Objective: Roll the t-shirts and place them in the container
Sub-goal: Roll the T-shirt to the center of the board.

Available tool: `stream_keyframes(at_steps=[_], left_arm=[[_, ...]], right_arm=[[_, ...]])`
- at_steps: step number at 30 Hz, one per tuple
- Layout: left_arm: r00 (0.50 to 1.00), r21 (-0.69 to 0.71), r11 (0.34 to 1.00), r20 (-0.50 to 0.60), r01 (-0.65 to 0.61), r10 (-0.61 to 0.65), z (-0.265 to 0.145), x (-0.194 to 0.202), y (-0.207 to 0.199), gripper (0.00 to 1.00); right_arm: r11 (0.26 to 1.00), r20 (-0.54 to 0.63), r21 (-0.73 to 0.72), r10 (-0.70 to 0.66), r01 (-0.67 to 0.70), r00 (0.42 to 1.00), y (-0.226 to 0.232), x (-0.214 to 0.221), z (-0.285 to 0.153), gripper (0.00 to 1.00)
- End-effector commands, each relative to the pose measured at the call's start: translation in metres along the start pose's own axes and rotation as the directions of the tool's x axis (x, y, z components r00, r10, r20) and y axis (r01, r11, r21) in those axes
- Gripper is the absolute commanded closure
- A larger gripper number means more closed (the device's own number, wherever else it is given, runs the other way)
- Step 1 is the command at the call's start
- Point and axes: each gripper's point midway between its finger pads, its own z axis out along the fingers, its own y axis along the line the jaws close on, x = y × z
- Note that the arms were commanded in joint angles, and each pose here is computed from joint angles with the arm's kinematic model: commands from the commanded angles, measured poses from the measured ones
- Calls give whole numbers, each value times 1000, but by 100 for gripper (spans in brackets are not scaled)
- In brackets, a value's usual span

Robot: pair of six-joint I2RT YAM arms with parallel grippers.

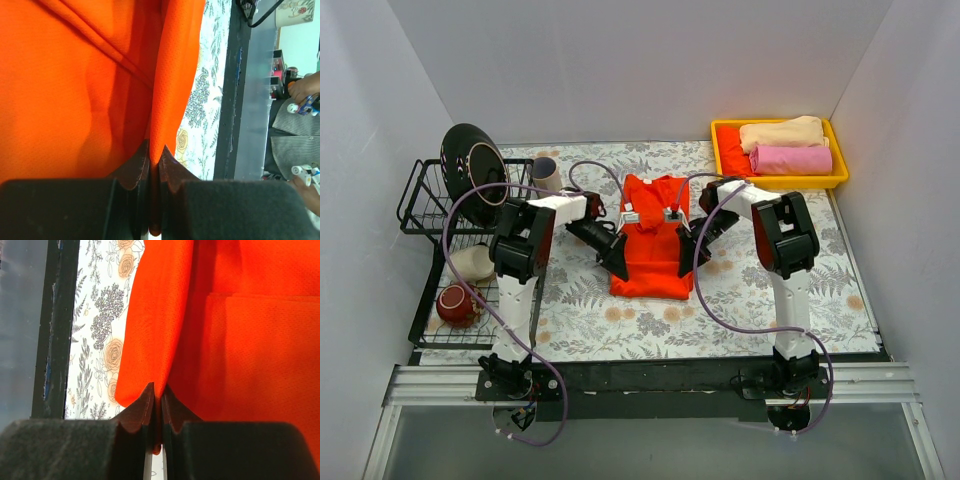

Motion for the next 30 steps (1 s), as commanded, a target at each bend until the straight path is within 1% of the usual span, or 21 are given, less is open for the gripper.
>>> stream_keyframes(at_steps=[1,2,4,5,6,7,10,12,15,16,17,19,21,22,23,24,25,26,27,29,30], left_arm=[[998,-42,999,61,23,-20,-17,-6,5,100],[995,-38,996,74,76,-73,-16,-3,4,100],[993,-76,996,108,47,-38,-19,-11,9,99],[992,-98,992,109,81,-70,-19,-9,12,98],[992,-127,989,113,74,-60,-21,-11,14,96],[991,-160,986,131,49,-28,-23,-17,21,90],[990,-235,971,141,29,5,-30,-23,29,76],[989,-268,963,144,2,38,-35,-27,29,73],[977,-313,947,168,-76,134,-47,-42,12,69],[961,-346,929,181,-135,207,-56,-54,0,67],[952,-361,917,181,-168,245,-58,-59,-6,65],[937,-385,893,156,-233,312,-57,-57,-13,63],[903,-404,853,129,-331,411,-53,-62,-31,62],[896,-414,835,90,-363,435,-46,-49,-29,61],[862,-426,794,61,-433,503,-40,-50,-43,59],[821,-452,745,44,-492,569,-37,-55,-45,55],[807,-456,717,-5,-527,591,-27,-35,-38,53],[755,-468,661,-19,-586,656,-24,-38,-52,52],[700,-484,602,-32,-635,713,-20,-43,-53,50],[637,-470,535,-78,-702,767,-7,-31,-56,48],[590,-478,485,-88,-732,803,-7,-37,-60,48]], right_arm=[[997,7,-25,74,-74,997,0,-1,-2,88],[996,7,-31,83,-83,996,-2,1,1,88],[996,8,-31,89,-88,996,-7,1,1,87],[995,1,-34,96,-96,995,-10,4,3,87],[995,-2,-29,94,-94,996,-13,3,3,87],[995,-10,-25,97,-97,995,-16,5,2,87],[993,-34,-12,119,-119,992,-27,7,2,86],[990,-41,-10,139,-140,989,-34,9,4,86],[987,-51,5,163,-163,985,-43,8,3,86],[984,-59,8,180,-180,982,-47,11,4,85],[982,-57,18,189,-188,980,-50,8,3,85],[980,-61,27,199,-198,978,-55,10,4,85],[978,-64,34,208,-206,976,-58,11,4,85],[978,-67,33,208,-206,976,-60,12,5,85],[978,-70,37,207,-205,976,-61,12,5,85],[977,-73,41,211,-208,975,-63,12,4,85],[974,-82,43,224,-221,971,-66,16,5,85],[971,-89,34,237,-235,967,-63,17,5,85],[972,-93,36,236,-234,967,-65,17,5,85],[971,-99,32,237,-235,966,-63,20,6,85],[972,-100,28,236,-234,967,-62,22,7,85]])
